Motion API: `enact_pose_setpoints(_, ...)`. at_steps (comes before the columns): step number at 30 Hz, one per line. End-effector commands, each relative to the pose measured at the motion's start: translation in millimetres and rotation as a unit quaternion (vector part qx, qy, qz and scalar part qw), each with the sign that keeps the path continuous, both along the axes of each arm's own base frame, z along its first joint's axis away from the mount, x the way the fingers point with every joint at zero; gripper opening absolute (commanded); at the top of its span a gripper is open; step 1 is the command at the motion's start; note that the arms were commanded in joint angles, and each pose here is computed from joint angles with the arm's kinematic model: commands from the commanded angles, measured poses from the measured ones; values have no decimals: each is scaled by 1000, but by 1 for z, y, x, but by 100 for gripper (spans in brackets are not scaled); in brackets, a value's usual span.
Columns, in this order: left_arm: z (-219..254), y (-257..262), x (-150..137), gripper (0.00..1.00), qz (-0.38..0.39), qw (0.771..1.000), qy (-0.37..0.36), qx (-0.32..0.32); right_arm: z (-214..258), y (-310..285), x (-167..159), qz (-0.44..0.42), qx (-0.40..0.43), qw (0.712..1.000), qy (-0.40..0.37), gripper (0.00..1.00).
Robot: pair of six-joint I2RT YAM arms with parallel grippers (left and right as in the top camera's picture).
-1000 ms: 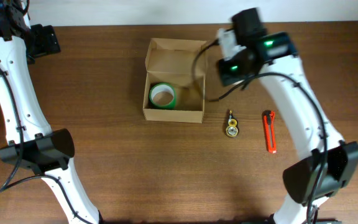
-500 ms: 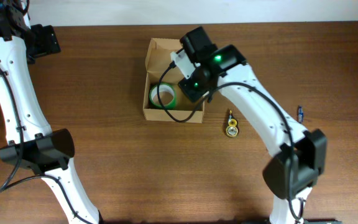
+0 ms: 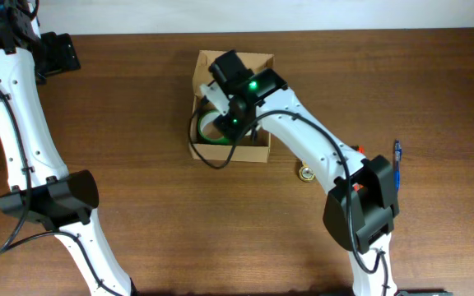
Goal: Pack container
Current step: 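Carry the white tape with the right gripper into the box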
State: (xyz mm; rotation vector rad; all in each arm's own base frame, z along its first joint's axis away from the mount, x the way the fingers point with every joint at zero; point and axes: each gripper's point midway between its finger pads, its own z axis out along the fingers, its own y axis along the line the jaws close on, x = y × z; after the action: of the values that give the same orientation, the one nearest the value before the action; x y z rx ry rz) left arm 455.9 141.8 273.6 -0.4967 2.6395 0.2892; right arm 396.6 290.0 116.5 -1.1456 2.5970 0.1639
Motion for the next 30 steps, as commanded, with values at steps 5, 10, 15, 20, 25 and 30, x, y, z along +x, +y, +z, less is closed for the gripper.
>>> enact_pose_setpoints(5,8,-1,-3,100,-8,1000,-7,1,15,33,-6,63,24,997,-32,3)
enact_pose_setpoints(10,8,-1,-3,100,-8,1000,-7,1,20,42,3,53,34,996,-58,4)
enact_pose_setpoints(15,8,-1,-3,100,-8,1000,-7,1,21,41,8,-14,51,997,-49,3)
enact_pose_setpoints(20,8,-1,-3,100,-8,1000,-7,0,24,51,13,-31,82,995,-48,4)
enact_pose_setpoints(25,8,-1,-3,100,-8,1000,-7,1,32,58,31,-44,110,990,-77,4)
enact_pose_setpoints(30,8,-1,-3,100,-8,1000,-7,1,17,52,40,-53,104,991,-71,4)
